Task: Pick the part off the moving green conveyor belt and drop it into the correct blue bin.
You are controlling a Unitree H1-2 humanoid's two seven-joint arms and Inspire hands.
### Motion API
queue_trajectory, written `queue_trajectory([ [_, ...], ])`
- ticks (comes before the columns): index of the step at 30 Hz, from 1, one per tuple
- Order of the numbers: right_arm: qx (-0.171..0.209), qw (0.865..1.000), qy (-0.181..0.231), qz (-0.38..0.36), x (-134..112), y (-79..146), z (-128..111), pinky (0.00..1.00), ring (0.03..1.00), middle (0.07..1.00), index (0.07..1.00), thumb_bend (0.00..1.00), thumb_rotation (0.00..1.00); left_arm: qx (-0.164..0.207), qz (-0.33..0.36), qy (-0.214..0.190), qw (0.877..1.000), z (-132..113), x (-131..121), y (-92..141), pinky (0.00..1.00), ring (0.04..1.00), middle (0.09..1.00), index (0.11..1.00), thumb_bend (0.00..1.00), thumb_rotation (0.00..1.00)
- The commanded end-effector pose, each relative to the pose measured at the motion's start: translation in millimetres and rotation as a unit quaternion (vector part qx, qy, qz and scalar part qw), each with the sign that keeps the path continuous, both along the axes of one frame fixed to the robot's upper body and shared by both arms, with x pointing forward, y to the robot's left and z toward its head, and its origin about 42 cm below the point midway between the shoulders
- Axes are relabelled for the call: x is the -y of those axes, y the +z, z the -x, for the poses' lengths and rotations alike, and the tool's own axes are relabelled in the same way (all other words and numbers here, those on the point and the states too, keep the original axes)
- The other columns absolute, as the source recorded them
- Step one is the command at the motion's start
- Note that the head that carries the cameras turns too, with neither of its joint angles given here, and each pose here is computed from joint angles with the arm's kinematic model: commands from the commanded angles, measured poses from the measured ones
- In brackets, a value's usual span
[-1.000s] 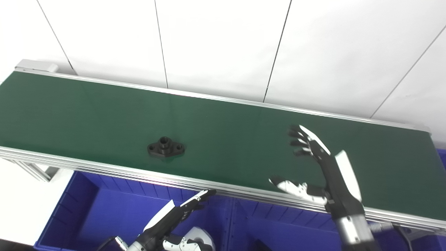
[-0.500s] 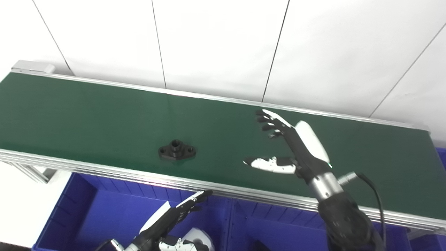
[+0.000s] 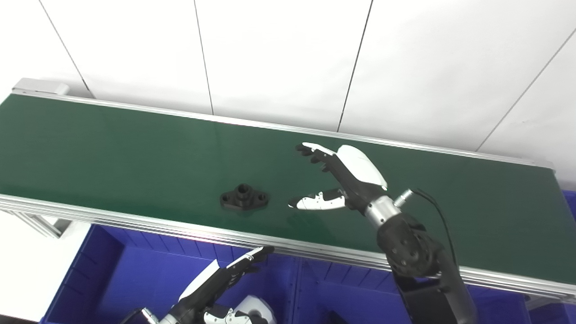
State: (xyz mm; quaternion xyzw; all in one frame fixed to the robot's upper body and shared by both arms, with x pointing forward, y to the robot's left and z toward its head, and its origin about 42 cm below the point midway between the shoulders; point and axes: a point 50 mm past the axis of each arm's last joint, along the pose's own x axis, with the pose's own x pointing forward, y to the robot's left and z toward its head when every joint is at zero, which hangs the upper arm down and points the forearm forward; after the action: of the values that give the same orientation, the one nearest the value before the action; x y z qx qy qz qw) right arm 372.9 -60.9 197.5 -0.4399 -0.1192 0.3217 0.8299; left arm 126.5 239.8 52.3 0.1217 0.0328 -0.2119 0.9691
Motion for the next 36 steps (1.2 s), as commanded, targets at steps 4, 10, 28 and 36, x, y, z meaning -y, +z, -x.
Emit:
queue_trajectory([
  [4,0.035,0.999,0.026,0.030,-26,17,-11,0.72,0.827,0.854,0.864,0.71,0.39,0.029,0.008,-0.009,1.000,0,2,12,0.91,0.957,0.977,0.920,0.68,0.45],
  [10,0.044,0.994,0.043,0.086,-42,7,-18,0.74,0.822,0.853,0.859,0.73,0.36,0.027,0.009,-0.009,1.000,1,6,15,0.90,0.954,0.976,0.922,0.68,0.45],
  [28,0.060,0.976,0.084,0.194,-47,-50,-18,0.69,0.766,0.811,0.836,0.74,0.24,0.024,0.015,-0.009,1.000,1,14,23,0.90,0.964,0.981,0.920,0.67,0.42],
  [36,0.091,0.964,0.102,0.226,-35,-67,-12,0.60,0.675,0.716,0.770,0.64,0.04,0.027,0.017,-0.009,0.999,0,16,27,0.90,0.961,0.977,0.921,0.67,0.42],
])
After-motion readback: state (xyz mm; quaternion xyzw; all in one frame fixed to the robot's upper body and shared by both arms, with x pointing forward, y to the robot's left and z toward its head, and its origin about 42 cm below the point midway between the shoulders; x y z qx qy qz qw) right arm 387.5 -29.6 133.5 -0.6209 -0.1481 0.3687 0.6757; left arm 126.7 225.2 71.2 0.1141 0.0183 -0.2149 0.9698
